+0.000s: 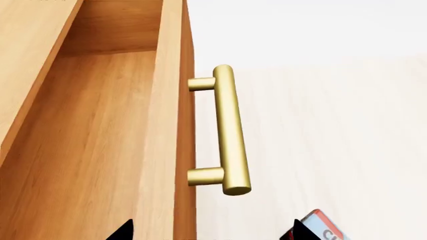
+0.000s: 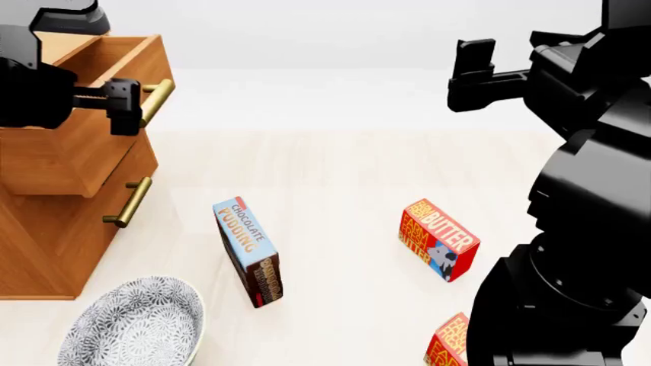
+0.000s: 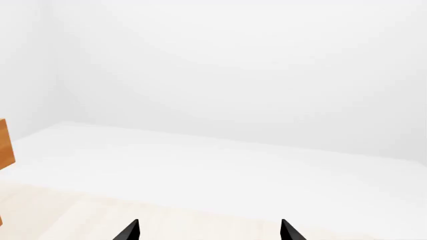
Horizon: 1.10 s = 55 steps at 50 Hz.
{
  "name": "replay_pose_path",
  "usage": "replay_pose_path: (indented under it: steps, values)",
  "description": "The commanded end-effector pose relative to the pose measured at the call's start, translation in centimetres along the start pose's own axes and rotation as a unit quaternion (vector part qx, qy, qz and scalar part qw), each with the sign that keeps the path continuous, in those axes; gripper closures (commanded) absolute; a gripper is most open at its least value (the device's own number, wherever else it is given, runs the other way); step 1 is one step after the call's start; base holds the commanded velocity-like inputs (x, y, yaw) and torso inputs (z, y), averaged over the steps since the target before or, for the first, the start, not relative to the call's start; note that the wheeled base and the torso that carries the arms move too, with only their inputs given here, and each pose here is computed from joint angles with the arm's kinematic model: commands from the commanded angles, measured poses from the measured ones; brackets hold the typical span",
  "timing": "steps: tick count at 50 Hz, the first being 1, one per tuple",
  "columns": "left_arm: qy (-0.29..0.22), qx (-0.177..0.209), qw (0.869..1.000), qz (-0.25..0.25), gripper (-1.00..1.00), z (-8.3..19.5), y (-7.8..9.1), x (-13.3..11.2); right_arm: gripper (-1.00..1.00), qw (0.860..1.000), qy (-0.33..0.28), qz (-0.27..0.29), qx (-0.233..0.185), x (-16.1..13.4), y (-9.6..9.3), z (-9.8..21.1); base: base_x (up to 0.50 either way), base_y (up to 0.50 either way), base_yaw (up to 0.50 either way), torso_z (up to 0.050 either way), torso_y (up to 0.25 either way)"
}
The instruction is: Put the butter at the front in the top drawer of the cabinet and close it.
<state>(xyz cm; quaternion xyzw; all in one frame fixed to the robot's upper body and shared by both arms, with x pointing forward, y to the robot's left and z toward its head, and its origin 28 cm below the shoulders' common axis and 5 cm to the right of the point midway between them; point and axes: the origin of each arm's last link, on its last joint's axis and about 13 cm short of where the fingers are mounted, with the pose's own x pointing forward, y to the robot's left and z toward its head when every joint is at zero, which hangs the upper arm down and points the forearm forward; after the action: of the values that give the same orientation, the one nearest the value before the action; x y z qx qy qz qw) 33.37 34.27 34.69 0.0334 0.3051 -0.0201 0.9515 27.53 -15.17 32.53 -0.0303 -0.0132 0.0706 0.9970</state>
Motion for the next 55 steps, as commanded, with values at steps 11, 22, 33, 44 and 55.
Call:
replay_pose_path:
  steps: [11,22,33,44,55]
  values:
    - [0.026,0.031,0.997,-0.065,-1.0,-0.5,-1.5,0.3,-1.0,1.0,0.002,0.0,0.003,0.0,-0.1,-0.2,0.0,0.0,0.0,0.0,0.0]
    - [0.016,0.049,0.994,-0.099,-1.0,0.2,-2.6,0.4,-1.0,1.0,-0.001,0.003,0.002,-0.2,-0.1,0.0,0.0,0.0,0.0,0.0,0.0]
    - [-0.006,0.07,0.992,-0.103,-1.0,2.1,-5.3,0.8,-1.0,1.0,-0.001,0.005,0.004,-0.2,-0.2,-0.2,0.0,0.0,0.0,-0.001,0.0]
    - [-0.018,0.087,0.99,-0.11,-1.0,2.5,-7.9,1.0,-1.0,1.0,-0.002,0.009,0.01,-0.3,-0.4,-0.6,0.0,0.0,0.0,0.0,0.0]
    - [-0.003,0.107,0.98,-0.165,-1.0,1.8,-9.7,2.8,-1.0,1.0,-0.002,0.008,0.013,-0.4,-0.5,-0.8,0.0,0.0,0.0,0.0,0.0]
